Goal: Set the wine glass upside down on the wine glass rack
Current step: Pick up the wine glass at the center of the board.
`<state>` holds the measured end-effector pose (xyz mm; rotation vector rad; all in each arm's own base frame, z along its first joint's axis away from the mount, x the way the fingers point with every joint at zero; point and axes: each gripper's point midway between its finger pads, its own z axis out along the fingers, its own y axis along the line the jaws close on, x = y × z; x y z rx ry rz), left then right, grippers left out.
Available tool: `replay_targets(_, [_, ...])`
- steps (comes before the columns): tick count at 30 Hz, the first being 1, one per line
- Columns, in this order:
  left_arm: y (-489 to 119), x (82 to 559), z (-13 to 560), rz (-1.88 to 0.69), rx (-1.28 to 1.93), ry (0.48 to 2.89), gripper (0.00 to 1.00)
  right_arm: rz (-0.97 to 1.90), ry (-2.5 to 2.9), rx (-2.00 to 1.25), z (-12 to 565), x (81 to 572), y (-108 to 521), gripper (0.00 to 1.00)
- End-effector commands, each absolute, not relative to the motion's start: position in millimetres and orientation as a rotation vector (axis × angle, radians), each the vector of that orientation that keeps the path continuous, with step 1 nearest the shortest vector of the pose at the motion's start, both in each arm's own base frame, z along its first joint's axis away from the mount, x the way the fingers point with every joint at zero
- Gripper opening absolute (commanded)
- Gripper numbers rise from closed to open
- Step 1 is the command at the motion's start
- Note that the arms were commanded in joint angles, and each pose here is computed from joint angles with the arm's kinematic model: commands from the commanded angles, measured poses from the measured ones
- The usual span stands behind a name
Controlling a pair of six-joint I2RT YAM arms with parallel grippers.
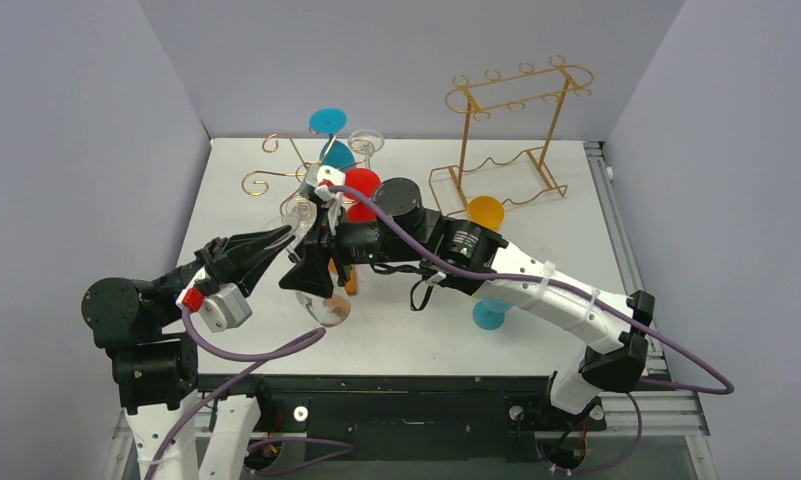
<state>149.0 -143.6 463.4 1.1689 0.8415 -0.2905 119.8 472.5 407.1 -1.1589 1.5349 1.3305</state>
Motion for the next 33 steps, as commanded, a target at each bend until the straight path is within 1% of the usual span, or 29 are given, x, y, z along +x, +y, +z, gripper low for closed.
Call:
replay_targets(1, [-140,155,491,-0.193,1.116,0.713,0.00,1.351,1.337,-1.064,469,111,450,0.57])
replay_targets(3, [-139,154,498,-0.176,1.110,0.689,0.00,1.347,1.336,-1.024,474,117,444,0.61])
replay_targets(5, [-139,156,503,-0.174,1.111,0.685,0.00,1.348,1.342,-0.989,477,124,439,0.71])
replay_targets(7, [-139,157,510,-0.155,1.114,0.665,0.00,1.338,1.358,-0.967,477,131,433,0.73])
replay_targets(14, [-139,161,527,-0.082,1.160,0.603,0.00,1.257,1.417,-0.944,459,153,400,0.74])
replay_targets(20, [-141,160,541,-0.089,1.158,0.549,0.00,1.237,1.463,-1.026,435,146,405,0.75])
replay_targets(26, [-143,161,543,-0.114,1.158,0.548,0.00,1.242,1.415,-1.068,434,140,413,0.76])
replay_targets(33, [-145,159,543,-0.179,1.145,0.572,0.00,1.188,1.399,-1.111,416,144,430,0.76])
